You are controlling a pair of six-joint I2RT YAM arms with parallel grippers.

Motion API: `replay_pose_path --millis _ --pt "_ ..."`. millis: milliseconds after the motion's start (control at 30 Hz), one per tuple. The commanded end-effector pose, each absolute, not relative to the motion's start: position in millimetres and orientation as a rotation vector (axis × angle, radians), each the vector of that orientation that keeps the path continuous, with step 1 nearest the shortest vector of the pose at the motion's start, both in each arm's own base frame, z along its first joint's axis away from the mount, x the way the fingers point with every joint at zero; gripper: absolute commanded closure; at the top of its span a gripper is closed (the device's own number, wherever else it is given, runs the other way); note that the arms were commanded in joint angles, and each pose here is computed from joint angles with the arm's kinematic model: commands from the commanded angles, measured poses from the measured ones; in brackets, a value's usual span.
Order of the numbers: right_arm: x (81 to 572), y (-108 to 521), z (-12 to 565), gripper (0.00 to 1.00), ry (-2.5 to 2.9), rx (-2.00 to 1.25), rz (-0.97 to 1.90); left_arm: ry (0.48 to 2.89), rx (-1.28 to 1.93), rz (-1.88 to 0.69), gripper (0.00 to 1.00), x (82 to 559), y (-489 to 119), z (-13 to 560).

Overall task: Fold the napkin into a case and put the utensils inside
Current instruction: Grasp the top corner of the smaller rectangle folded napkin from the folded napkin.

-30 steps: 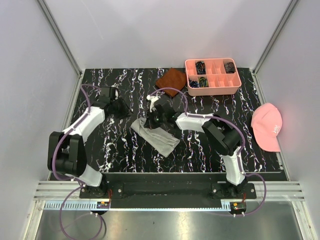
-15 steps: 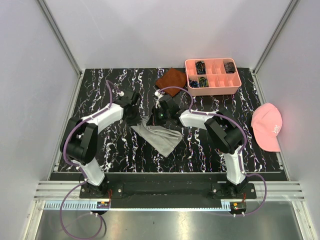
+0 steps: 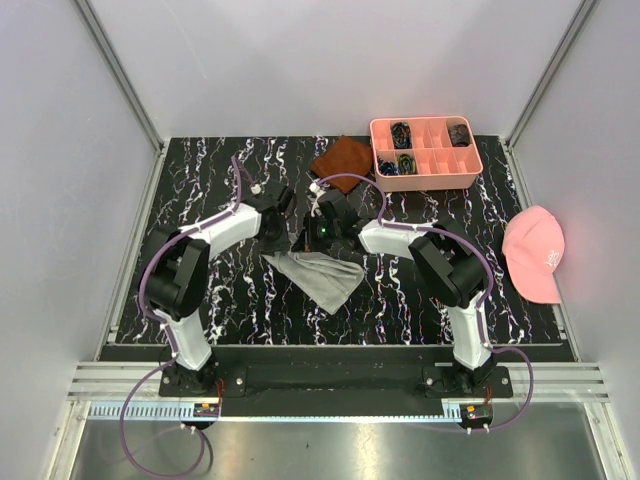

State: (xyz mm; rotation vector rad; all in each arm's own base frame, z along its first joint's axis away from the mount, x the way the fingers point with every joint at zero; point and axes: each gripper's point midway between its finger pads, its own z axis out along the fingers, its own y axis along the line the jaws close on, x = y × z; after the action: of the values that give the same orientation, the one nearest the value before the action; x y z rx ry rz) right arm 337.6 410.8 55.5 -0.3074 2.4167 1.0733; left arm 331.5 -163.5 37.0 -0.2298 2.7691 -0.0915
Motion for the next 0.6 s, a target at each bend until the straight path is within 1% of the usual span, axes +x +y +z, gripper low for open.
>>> replay_pose_path --millis 0,33,67,133,200,267,433,500,533,567 --pt "344 423 104 1.00 2.300 -0.326 1.153 2.725 -0.207 -0.030 0.68 348 -162 46" --pt "344 422 101 1.00 2.306 -0.322 1.148 2.728 -0.205 -0.025 0.69 347 -162 45" --pt "344 422 102 1.00 2.305 -0.319 1.148 2.730 -0.209 -0.021 0.75 348 -162 43" --pt "344 422 100 1.00 2.311 -0.320 1.143 2.731 -0.207 -0.020 0.82 349 -162 43" --pt "344 423 98 1.00 2.315 -0.329 1.132 2.724 -0.209 -0.026 0.92 350 -163 45" --pt "342 425 97 1.00 2.320 -0.341 1.120 2.702 -0.224 -0.037 0.99 352 -163 53" --pt "341 430 95 1.00 2.332 -0.340 1.108 2.623 -0.284 -0.189 1.00 357 -167 70" --pt "339 435 95 1.00 2.339 -0.319 1.113 2.634 -0.307 -0.247 1.00 349 -167 64" --pt "338 437 94 1.00 2.344 -0.307 1.120 2.590 -0.336 -0.293 1.00 356 -167 70" --pt "337 441 95 1.00 2.352 -0.287 1.133 2.607 -0.346 -0.327 1.00 348 -167 62"
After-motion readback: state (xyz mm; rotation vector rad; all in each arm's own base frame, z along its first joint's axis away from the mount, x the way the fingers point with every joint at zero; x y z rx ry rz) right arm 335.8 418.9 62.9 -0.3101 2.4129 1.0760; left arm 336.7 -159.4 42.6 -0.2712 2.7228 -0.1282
